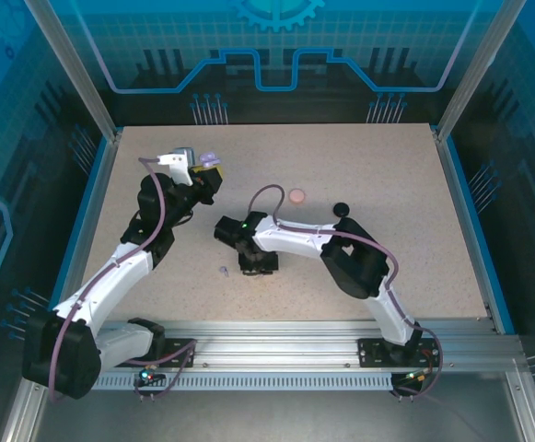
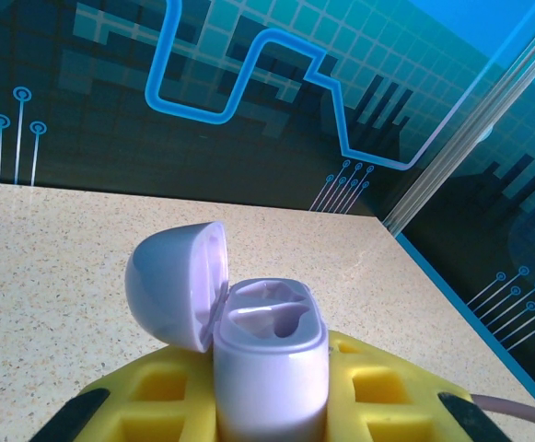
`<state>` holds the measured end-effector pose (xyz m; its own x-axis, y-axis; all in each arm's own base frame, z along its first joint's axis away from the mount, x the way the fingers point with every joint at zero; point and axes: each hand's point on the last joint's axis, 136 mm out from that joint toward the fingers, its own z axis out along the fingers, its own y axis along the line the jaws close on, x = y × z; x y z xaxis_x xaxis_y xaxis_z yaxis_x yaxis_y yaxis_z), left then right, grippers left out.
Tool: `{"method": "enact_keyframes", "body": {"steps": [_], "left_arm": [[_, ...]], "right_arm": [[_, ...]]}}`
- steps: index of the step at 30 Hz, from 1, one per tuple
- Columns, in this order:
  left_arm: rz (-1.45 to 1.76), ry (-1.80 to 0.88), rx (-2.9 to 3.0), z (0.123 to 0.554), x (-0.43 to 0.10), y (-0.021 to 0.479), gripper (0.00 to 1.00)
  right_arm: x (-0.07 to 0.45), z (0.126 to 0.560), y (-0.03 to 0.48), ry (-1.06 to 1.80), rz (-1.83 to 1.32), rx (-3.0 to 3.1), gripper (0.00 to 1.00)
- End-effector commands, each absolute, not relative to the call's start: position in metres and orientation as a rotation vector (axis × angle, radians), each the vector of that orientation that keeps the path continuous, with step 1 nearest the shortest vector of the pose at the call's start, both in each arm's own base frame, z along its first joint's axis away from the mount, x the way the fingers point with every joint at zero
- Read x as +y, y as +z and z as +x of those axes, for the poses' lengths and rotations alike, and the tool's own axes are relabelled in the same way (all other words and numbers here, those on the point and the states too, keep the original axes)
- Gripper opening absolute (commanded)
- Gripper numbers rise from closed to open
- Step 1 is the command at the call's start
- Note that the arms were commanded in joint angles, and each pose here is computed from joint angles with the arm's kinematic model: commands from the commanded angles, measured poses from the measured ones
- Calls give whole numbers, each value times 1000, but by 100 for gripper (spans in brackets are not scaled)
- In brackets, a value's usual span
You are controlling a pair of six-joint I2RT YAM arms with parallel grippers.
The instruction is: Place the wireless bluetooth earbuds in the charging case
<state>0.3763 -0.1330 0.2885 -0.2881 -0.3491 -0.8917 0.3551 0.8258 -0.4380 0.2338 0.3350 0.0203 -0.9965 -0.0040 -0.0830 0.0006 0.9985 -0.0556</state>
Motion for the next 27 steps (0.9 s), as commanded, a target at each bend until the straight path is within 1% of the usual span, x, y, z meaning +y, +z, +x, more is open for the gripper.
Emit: {"method": "enact_keyframes", "body": {"steps": [1, 7, 12, 20, 27], "left_arm": [[19, -716, 1702, 374, -134, 299, 0], [63, -773, 1717, 369, -144, 297, 0], [72, -816, 1733, 365, -149, 292, 0], [91, -861, 1752, 362, -159, 287, 0], [109, -869, 1758, 361, -166, 286, 0]], "right_arm": [[312, 243, 40, -137, -51, 2995, 21], [264, 249, 52, -318, -187, 2929, 21], [234, 254, 51, -451, -351, 2927, 21], [235, 257, 29, -445, -689, 2966, 21], [230, 253, 9, -452, -750, 3028, 22]]}}
